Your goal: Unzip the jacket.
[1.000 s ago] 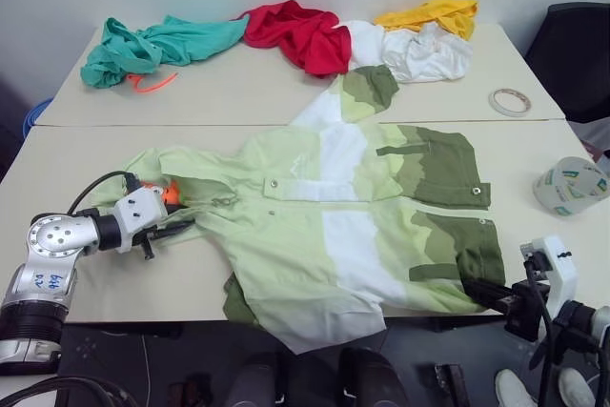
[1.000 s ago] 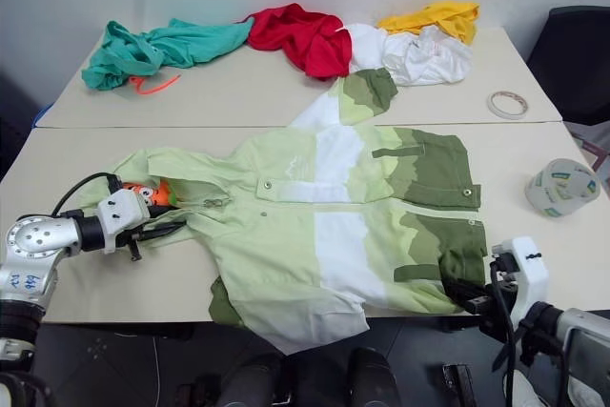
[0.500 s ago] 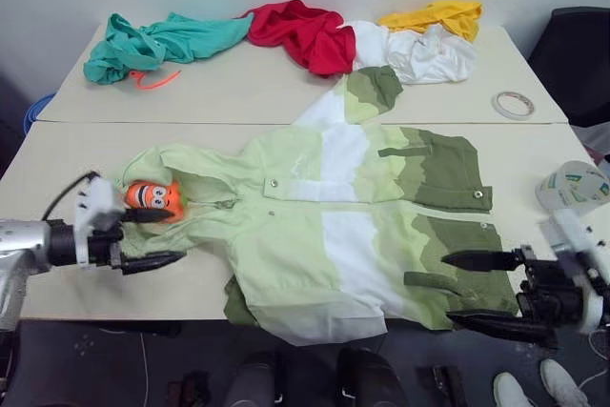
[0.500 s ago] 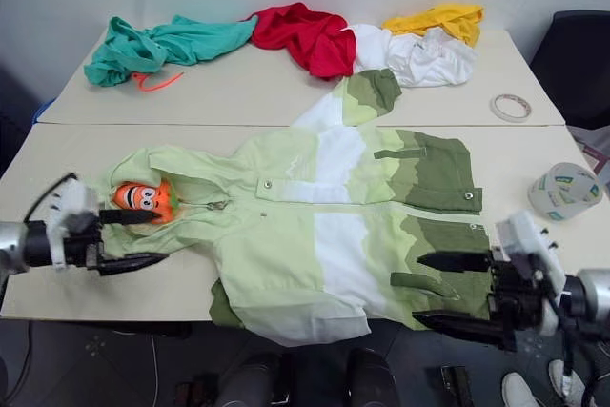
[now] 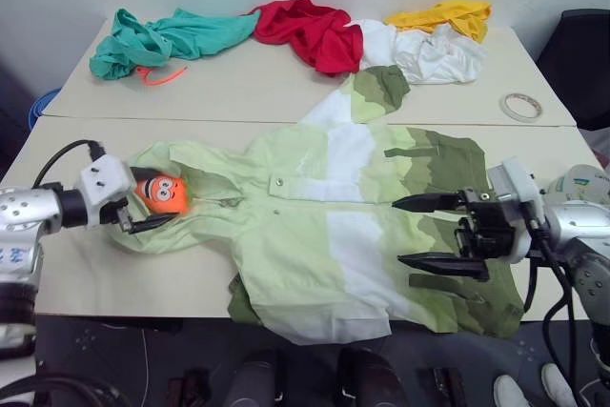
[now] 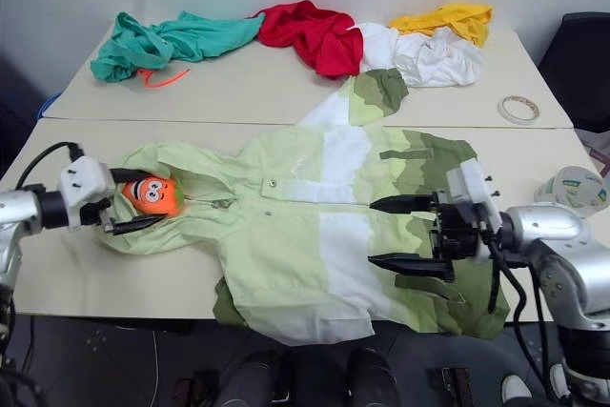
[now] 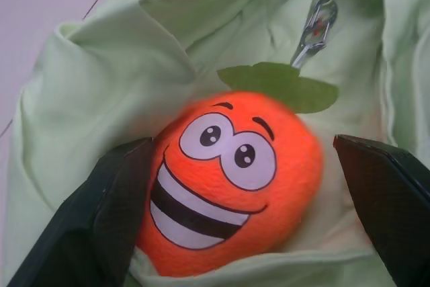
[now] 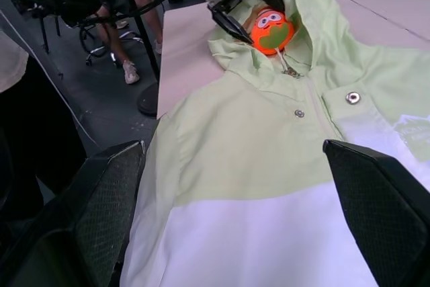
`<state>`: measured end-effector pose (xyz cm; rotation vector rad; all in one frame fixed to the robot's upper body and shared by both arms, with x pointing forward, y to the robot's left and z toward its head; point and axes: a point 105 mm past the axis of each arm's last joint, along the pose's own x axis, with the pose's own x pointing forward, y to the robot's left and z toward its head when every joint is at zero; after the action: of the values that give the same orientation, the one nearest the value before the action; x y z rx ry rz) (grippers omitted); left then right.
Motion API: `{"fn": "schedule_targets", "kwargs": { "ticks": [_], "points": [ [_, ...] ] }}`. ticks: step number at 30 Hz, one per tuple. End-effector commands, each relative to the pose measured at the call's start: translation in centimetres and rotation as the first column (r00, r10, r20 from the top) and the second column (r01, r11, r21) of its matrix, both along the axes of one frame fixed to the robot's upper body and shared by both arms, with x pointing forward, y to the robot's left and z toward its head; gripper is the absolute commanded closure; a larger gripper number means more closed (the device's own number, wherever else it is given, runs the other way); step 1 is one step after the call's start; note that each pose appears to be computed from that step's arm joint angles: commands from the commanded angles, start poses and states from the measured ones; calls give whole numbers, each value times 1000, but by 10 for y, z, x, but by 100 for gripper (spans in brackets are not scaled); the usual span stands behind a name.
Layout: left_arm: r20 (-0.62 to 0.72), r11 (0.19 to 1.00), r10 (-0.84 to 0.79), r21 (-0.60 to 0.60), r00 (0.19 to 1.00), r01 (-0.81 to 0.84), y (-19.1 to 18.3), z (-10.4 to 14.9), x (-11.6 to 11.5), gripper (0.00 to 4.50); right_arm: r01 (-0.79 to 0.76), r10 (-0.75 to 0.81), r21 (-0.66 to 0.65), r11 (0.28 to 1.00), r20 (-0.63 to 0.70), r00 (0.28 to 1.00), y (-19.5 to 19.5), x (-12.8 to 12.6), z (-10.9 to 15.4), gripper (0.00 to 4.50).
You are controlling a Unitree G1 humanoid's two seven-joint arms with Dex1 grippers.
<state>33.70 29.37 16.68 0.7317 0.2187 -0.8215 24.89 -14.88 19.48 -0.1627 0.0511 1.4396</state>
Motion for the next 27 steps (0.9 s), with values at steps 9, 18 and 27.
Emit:
{"fn": "schedule_targets", "kwargs": {
  "ticks": [9, 18, 27],
  "points": [
    [-134, 997, -33, 59, 990, 41, 9, -3, 10, 215, 25, -27, 28, 999, 70, 997, 4, 7, 3, 0],
    [-18, 881, -324, -371, 946, 294, -53, 70, -1, 440, 56, -59, 57, 997, 60, 996, 3, 8, 9, 0],
    [-59, 732, -584, -469, 810, 494, -171, 55, -12, 440, 135, -145, 107, 985, 97, 985, 0, 23, 19, 0]
  ]
}}
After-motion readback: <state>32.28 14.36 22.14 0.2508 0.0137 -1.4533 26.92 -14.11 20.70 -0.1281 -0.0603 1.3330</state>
